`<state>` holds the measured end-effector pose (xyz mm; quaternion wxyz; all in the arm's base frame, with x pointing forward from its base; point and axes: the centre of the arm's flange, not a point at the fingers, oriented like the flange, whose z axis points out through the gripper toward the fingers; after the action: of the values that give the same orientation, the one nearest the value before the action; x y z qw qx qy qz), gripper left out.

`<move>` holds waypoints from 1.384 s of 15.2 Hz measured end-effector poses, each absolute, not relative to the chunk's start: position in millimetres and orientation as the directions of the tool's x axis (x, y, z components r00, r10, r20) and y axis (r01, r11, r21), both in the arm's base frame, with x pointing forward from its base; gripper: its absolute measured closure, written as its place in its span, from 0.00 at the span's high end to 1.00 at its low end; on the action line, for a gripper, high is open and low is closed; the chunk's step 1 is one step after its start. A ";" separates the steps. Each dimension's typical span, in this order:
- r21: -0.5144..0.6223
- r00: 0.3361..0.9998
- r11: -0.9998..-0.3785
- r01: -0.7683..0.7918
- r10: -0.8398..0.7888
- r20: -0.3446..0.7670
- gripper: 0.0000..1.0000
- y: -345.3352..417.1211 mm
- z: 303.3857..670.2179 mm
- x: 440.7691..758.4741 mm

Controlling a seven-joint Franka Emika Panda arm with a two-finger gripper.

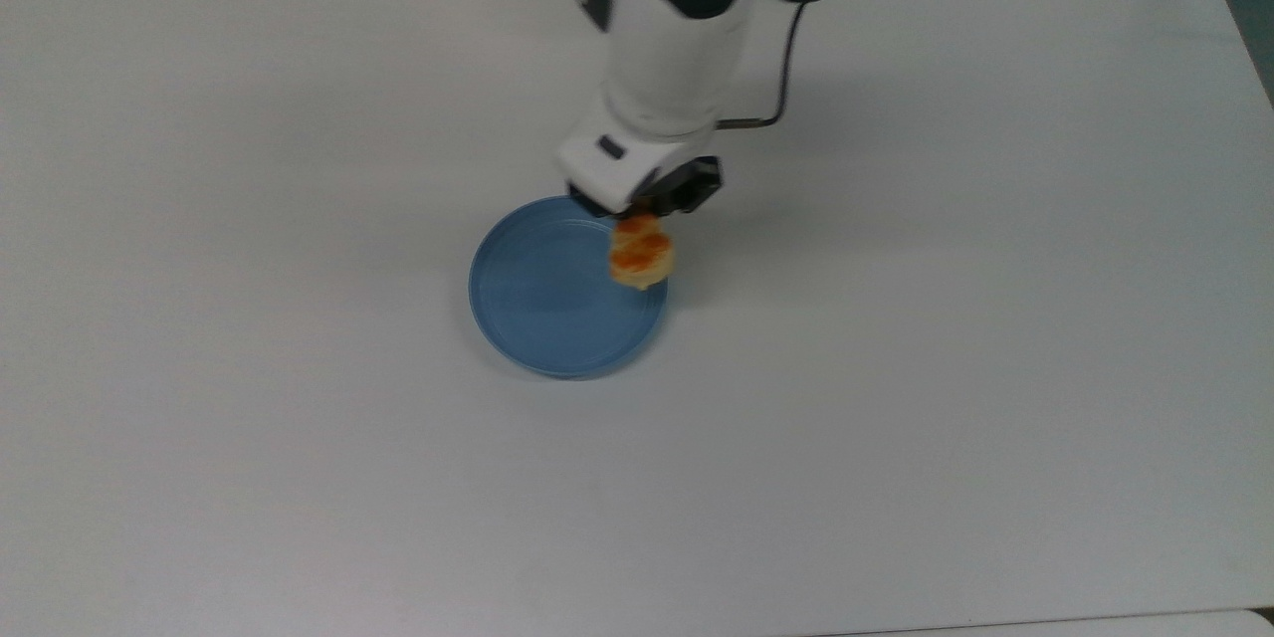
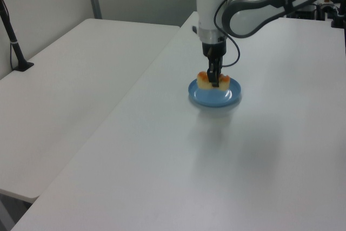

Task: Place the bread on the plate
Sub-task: 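Carry the held bread roll over the blue plate and lower it, then open the gripper to release the bread roll on the plate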

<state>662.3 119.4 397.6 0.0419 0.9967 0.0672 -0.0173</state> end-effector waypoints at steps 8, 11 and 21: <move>0.084 0.988 -0.985 0.149 0.144 -0.054 0.35 55.7 352.7 680.8; 0.082 0.987 -0.984 0.155 0.152 -0.045 0.67 58.9 324.3 686.7; 0.088 0.992 -0.989 0.119 0.122 0.031 1.00 57.2 417.4 682.4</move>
<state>682.4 57.2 417.4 0.0428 0.9971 0.0605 0.0184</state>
